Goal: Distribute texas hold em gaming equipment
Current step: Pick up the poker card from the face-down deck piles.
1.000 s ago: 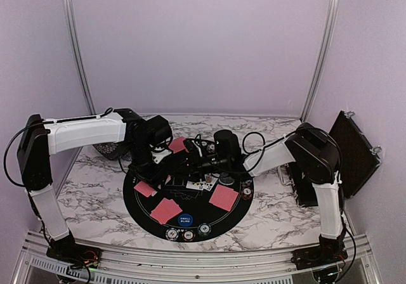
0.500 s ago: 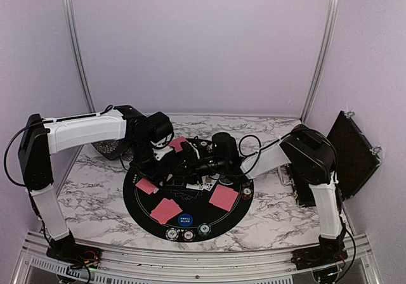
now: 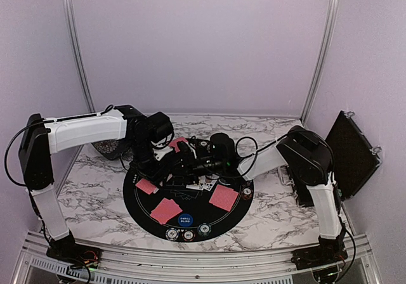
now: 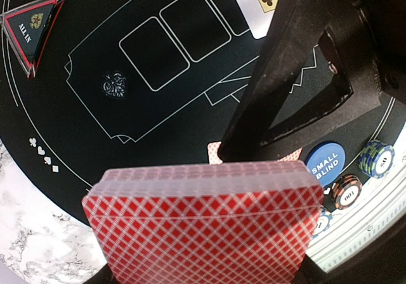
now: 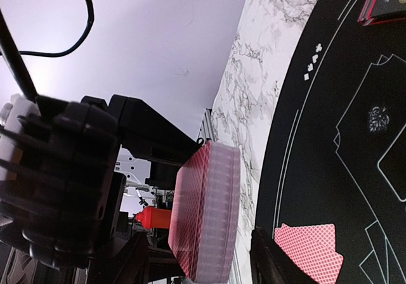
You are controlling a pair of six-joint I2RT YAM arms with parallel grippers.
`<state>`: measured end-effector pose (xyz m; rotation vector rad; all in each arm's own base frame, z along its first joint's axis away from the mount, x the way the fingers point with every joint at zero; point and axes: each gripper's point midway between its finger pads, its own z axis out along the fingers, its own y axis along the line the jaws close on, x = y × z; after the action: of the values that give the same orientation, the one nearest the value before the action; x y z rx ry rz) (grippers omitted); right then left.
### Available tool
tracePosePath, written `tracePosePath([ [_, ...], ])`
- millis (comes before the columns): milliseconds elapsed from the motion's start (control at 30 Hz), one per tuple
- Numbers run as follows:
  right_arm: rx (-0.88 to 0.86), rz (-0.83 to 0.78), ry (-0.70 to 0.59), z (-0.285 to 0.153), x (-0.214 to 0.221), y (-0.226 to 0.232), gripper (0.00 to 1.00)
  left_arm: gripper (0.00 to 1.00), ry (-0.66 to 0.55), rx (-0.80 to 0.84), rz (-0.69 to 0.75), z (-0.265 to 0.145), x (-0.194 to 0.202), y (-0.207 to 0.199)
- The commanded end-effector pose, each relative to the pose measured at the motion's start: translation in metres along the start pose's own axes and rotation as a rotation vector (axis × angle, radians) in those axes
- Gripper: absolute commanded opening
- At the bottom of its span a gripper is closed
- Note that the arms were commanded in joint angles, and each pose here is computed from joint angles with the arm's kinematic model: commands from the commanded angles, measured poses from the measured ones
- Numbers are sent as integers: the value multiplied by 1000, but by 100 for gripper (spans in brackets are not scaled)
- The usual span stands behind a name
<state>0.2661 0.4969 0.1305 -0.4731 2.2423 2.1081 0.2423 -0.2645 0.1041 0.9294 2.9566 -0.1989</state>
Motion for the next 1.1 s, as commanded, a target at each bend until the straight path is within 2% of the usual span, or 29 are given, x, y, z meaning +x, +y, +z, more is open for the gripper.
tracePosePath([
  [0, -37, -24, 17, 11, 0, 7, 50, 57, 2, 4, -6, -9, -2, -2],
  [167, -36, -19, 18, 12, 1, 5, 45, 57, -6, 4, -7, -11, -3, -2],
  [633, 12, -31, 22, 16, 0, -4, 46, 57, -16, 4, -5, -14, -4, -3],
  [1067, 92, -34, -13, 4, -9, -17, 42, 57, -20, 2, -7, -16, -2, -2],
])
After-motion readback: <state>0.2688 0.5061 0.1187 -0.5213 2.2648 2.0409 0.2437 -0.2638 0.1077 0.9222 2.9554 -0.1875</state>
